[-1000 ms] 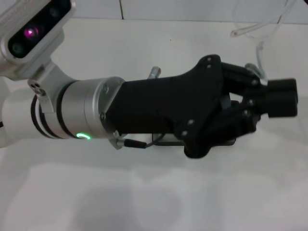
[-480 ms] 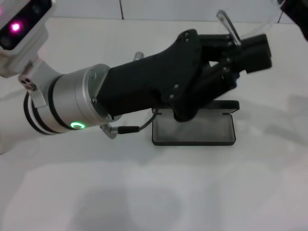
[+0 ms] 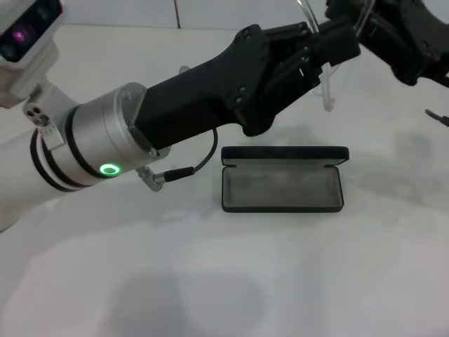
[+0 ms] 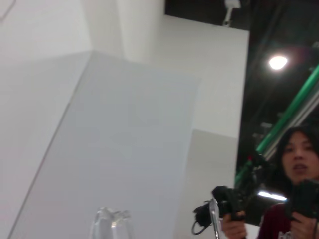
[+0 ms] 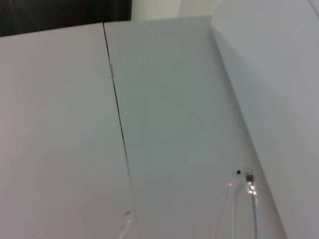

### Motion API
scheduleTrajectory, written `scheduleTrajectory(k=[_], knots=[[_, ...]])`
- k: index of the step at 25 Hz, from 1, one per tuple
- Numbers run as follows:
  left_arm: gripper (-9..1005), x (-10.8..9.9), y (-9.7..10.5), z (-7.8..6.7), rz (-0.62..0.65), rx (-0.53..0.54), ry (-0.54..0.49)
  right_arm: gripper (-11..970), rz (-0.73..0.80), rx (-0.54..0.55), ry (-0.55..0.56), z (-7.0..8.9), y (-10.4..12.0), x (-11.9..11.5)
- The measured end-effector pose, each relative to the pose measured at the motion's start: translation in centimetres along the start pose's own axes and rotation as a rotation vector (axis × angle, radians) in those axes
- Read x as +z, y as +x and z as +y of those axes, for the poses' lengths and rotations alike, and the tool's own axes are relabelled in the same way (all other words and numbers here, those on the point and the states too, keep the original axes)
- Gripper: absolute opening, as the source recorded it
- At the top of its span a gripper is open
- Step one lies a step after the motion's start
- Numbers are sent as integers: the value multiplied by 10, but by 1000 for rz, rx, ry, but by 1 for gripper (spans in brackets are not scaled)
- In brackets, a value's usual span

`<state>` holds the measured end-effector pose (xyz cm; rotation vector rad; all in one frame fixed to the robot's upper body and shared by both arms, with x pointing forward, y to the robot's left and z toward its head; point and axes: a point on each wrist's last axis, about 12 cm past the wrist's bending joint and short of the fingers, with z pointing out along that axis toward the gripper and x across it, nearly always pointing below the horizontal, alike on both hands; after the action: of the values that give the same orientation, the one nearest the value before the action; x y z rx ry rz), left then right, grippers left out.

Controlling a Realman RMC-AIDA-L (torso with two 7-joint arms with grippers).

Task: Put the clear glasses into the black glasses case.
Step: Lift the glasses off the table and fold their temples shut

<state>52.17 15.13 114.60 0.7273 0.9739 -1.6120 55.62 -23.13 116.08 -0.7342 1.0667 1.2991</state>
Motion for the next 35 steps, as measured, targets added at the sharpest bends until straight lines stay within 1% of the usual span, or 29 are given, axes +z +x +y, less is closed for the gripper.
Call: scheduleTrajectory(k=[4, 7, 13, 20, 28, 35], knots=[[74, -4, 3, 5, 13, -16, -53, 118, 37, 4, -9, -2, 3, 5], [74, -4, 4, 7, 18, -20, -71, 118, 55, 5, -24, -2, 4, 10], [74, -5, 5, 6, 22, -20, -66, 119, 41, 5, 1, -3, 4, 5], [73, -4, 3, 2, 20, -13, -25, 119, 42, 7, 10, -2, 5, 3], [73, -5, 2, 4, 14, -9, -39, 119, 98, 28, -5, -3, 12, 10], [73, -11, -3, 7, -8, 9, -77, 120, 147, 40, -26, -2, 18, 15]])
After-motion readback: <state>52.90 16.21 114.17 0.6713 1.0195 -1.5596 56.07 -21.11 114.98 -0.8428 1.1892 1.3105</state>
